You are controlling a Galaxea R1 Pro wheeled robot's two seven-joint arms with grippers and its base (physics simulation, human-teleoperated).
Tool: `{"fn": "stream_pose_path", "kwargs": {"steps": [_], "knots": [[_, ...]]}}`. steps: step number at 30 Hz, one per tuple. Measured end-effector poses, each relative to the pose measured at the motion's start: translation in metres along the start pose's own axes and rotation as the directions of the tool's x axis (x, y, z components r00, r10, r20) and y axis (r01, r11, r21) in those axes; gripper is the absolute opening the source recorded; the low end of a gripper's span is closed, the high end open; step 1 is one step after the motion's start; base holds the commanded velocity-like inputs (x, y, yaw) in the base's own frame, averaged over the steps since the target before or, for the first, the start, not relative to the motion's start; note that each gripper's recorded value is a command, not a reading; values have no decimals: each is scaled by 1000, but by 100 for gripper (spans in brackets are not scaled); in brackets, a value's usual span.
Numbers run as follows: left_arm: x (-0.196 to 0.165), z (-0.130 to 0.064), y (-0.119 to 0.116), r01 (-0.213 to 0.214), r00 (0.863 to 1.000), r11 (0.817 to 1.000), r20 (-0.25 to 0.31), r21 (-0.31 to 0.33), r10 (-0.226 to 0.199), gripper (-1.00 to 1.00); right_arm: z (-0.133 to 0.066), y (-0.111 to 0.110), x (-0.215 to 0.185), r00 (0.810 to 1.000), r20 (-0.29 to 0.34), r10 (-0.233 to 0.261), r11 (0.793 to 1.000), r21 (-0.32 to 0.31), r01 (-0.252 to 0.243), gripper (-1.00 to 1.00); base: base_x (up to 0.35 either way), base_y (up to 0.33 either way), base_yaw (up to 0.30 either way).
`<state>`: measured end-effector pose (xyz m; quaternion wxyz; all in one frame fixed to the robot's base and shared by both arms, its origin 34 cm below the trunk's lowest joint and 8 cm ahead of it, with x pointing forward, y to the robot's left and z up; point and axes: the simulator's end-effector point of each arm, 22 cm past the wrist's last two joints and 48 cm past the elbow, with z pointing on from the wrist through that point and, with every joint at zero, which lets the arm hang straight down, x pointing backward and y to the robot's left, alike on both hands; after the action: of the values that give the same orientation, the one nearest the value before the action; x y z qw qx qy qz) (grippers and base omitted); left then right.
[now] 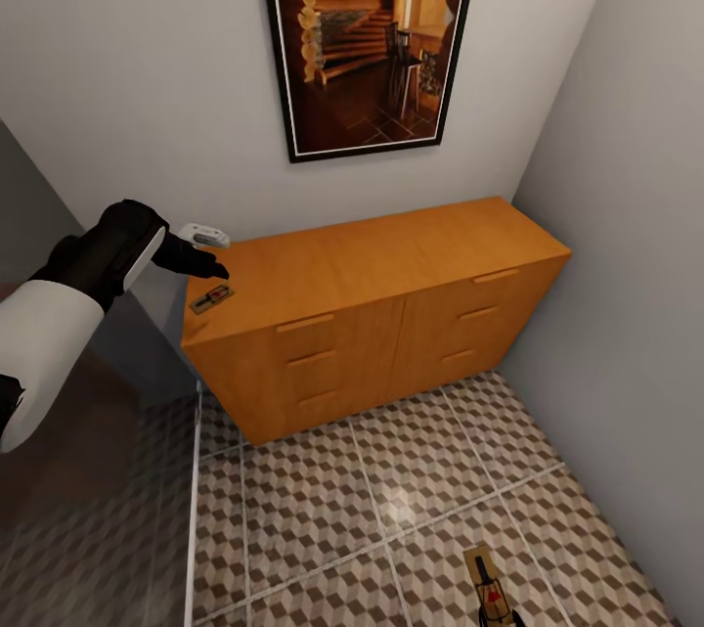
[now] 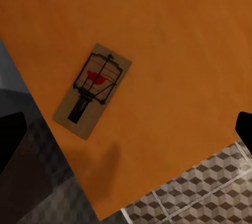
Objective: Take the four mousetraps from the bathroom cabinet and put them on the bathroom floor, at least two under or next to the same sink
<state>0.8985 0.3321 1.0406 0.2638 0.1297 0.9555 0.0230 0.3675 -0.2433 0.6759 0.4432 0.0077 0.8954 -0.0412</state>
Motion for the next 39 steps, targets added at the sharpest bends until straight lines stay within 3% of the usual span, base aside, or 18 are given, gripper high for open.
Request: {"fn": "stream_pose_path", "kwargs": {"steps": [39], "knots": [[1, 0, 0, 1, 1000, 1000, -1, 0, -1, 100, 0, 0, 0, 1000, 0, 0, 1000, 0, 0, -100, 19, 20, 0]]}}
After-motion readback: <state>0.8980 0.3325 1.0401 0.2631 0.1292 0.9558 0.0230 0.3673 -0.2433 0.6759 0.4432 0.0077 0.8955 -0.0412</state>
